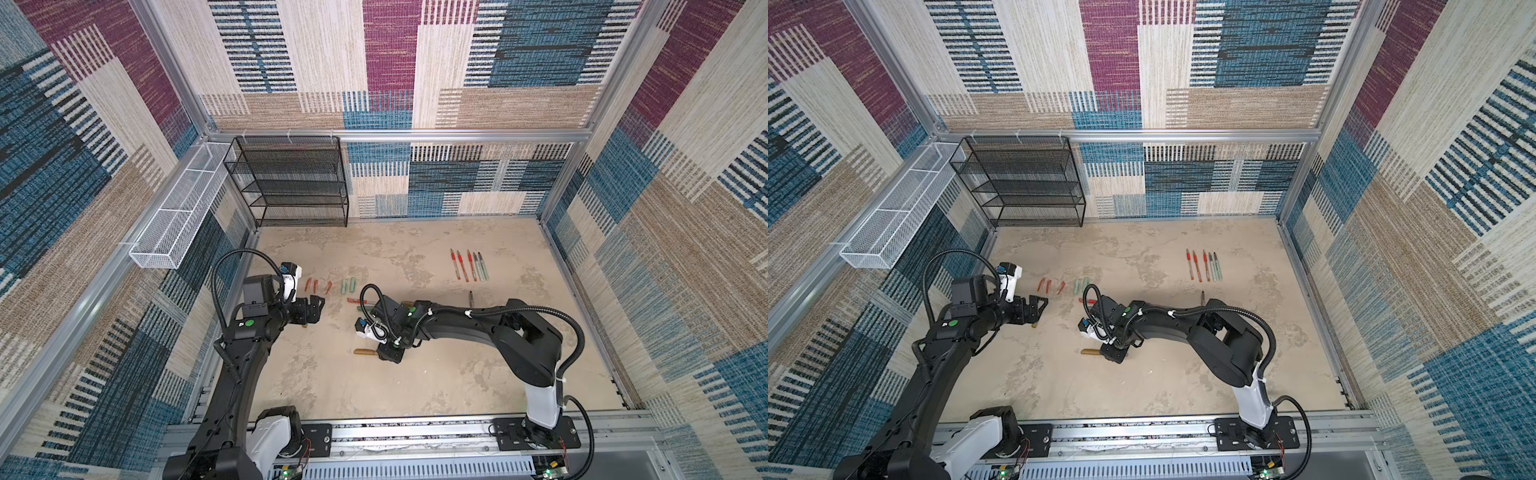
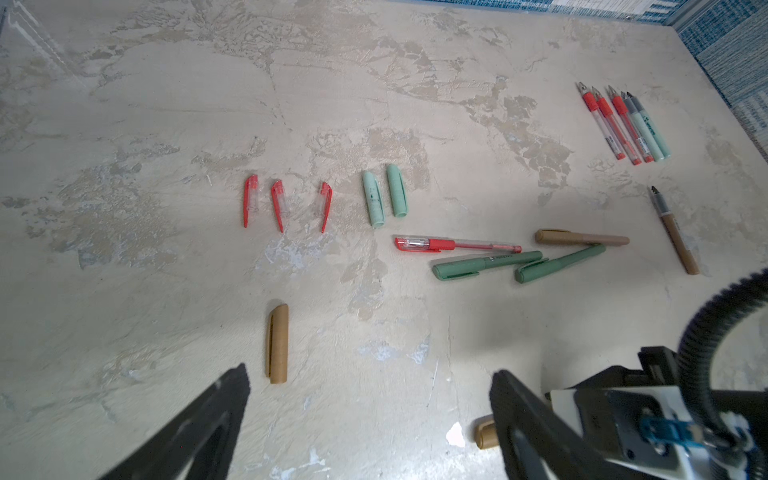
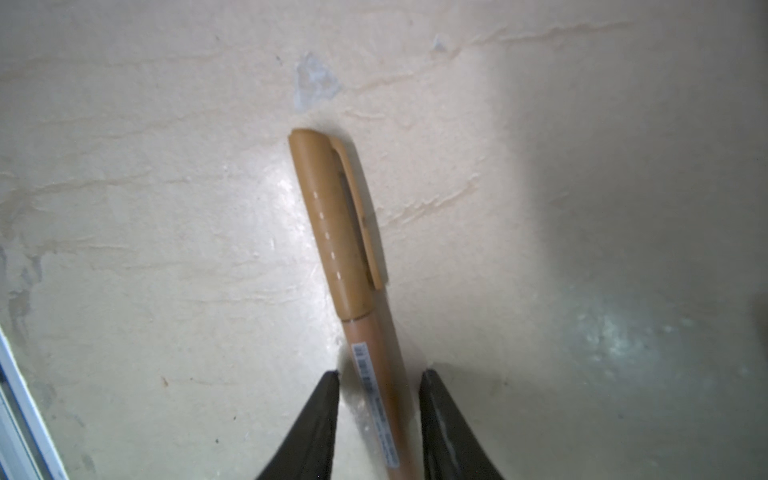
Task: Open the pen caps
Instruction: 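Move the right gripper to the pile and grasp another capped tan pen, then lift the tan pen toward the left gripper while the left gripper reaches toward it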
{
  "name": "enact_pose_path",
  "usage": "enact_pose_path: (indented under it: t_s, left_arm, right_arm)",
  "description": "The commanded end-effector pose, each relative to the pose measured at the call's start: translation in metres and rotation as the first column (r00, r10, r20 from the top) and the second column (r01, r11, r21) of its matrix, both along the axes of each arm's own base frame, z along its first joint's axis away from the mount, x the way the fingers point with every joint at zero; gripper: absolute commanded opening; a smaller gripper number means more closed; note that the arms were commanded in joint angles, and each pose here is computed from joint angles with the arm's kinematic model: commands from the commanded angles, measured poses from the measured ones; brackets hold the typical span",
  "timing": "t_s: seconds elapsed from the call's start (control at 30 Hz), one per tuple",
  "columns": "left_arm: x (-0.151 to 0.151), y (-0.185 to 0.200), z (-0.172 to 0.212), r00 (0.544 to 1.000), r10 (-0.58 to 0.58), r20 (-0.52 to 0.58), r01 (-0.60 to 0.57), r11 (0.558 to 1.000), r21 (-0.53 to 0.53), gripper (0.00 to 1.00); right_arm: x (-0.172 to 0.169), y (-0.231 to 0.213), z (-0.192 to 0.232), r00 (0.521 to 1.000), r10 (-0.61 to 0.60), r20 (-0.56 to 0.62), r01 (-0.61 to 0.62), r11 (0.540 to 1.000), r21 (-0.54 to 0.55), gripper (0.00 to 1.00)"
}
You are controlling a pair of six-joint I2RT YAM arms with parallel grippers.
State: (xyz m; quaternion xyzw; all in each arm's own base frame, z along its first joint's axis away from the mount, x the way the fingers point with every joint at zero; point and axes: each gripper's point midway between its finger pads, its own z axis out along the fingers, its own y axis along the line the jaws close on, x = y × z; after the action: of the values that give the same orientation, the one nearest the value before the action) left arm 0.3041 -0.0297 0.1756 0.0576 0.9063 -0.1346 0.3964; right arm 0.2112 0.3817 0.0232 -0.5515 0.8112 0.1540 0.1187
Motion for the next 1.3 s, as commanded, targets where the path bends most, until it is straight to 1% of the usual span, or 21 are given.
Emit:
enact_pose_path:
  t_s: [0.0,0.07,0.17,0.3,0.37,0.43,0.5,0.6,0.67,0.73,0.83,0.93,1.03,1.17,1.27]
  left_arm:
    - [0.002,-0.003,0.006,1.0,-0.004,0.014,0.004,1.0,-0.027,0.94]
    - [0.001,-0.007,0.007,1.0,-0.019,0.019,0.02,0.999,-0.037,0.94]
    - [0.0,-0.011,0.01,0.999,-0.036,0.012,0.036,0.998,-0.06,0.94]
    - [-0.002,-0.023,0.017,0.996,-0.084,0.038,0.088,0.99,-0.113,0.93]
    - [-0.005,-0.031,0.022,0.992,-0.118,0.039,0.122,0.98,-0.154,0.93]
    - [-0.008,-0.042,0.031,0.986,-0.157,0.052,0.164,0.963,-0.212,0.93]
    - [-0.011,-0.051,0.04,0.978,-0.193,0.077,0.207,0.943,-0.262,0.93]
    - [-0.019,-0.069,0.051,0.954,-0.278,0.11,0.299,0.892,-0.34,0.92]
    - [-0.019,-0.073,0.057,0.955,-0.276,0.109,0.297,0.872,-0.39,0.92]
    - [-0.018,-0.075,0.06,0.957,-0.268,0.112,0.29,0.859,-0.422,0.92]
    - [-0.017,-0.08,0.06,0.96,-0.26,0.107,0.278,0.824,-0.494,0.9]
    - [-0.016,-0.082,0.059,0.966,-0.244,0.083,0.249,0.796,-0.551,0.88]
    - [-0.013,-0.084,0.053,0.971,-0.225,0.079,0.229,0.789,-0.569,0.83]
    - [-0.008,-0.081,0.042,0.983,-0.181,0.026,0.162,0.796,-0.584,0.74]
    - [-0.007,-0.082,0.036,0.985,-0.169,0.021,0.151,0.806,-0.572,0.66]
  right_arm:
    - [-0.002,-0.003,-0.008,1.0,0.006,0.0,-0.006,1.0,-0.019,0.27]
    - [-0.002,-0.003,-0.01,1.0,0.01,0.007,-0.01,1.0,-0.012,0.2]
    - [0.0,-0.002,-0.008,1.0,0.003,0.007,-0.003,1.0,-0.015,0.14]
    - [0.001,0.005,0.008,1.0,-0.003,0.021,0.002,0.998,0.066,0.09]
    - [0.005,0.01,0.017,0.999,-0.032,0.021,0.03,0.994,0.101,0.09]
    - [0.008,0.017,0.034,0.998,-0.061,0.029,0.056,0.984,0.17,0.09]
    - [0.017,0.022,0.057,0.992,-0.121,0.038,0.105,0.954,0.282,0.09]
    - [0.034,0.027,0.078,0.973,-0.232,0.018,0.207,0.899,0.385,0.08]
    - [0.04,0.033,0.095,0.957,-0.289,0.0,0.258,0.855,0.449,0.08]
    - [0.046,0.037,0.111,0.938,-0.345,-0.017,0.303,0.798,0.521,0.07]
    - [0.055,0.041,0.128,0.902,-0.429,-0.049,0.374,0.72,0.584,0.07]
    - [0.053,0.055,0.146,0.892,-0.446,-0.071,0.386,0.671,0.633,0.06]
    - [0.048,0.067,0.155,0.893,-0.439,-0.095,0.384,0.638,0.667,0.06]
    - [0.05,0.074,0.158,0.878,-0.461,-0.128,0.42,0.615,0.667,0.06]
    - [0.05,0.077,0.165,0.873,-0.47,-0.128,0.419,0.591,0.689,0.05]
